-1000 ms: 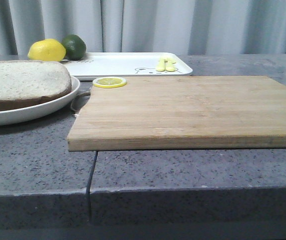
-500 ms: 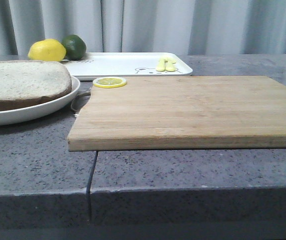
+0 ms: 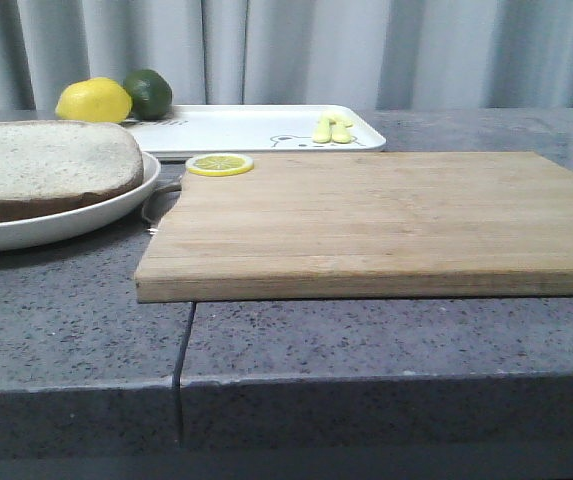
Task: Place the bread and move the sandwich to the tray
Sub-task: 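Grasp the white plate rim with the left gripper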
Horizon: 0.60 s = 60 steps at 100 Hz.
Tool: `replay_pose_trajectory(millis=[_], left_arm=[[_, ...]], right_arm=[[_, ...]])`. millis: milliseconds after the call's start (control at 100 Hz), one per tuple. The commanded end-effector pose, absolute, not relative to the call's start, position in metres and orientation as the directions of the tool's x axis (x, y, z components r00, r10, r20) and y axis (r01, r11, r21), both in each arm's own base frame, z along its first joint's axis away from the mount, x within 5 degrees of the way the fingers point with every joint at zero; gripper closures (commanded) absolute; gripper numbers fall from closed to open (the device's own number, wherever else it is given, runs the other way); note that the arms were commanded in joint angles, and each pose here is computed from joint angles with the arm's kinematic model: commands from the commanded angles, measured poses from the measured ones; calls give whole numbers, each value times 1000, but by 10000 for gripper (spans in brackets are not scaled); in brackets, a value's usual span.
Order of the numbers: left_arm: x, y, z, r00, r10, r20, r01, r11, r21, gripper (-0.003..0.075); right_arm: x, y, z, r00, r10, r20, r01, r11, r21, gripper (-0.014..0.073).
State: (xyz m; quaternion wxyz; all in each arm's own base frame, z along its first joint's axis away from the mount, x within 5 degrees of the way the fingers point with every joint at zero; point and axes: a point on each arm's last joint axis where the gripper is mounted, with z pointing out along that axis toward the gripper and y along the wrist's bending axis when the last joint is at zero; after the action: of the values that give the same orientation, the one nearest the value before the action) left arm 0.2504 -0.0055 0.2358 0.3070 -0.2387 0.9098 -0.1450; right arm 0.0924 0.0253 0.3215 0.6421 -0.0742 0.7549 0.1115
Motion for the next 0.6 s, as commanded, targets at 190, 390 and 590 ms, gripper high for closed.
replay_pose_trajectory(millis=[190, 390, 590], left_arm=[[254, -4, 249, -649, -546, -530, -336, 830, -445, 596], [255, -5, 249, -636, -572, -518, -347, 812, -470, 718], [257, -6, 252, -596, -630, -498, -367, 765, -529, 739]], right_arm=[[93, 23, 337, -63, 50, -997, -241, 968, 64, 115], [93, 23, 337, -63, 50, -997, -241, 968, 64, 115], [93, 23, 337, -63, 50, -997, -241, 968, 64, 115]])
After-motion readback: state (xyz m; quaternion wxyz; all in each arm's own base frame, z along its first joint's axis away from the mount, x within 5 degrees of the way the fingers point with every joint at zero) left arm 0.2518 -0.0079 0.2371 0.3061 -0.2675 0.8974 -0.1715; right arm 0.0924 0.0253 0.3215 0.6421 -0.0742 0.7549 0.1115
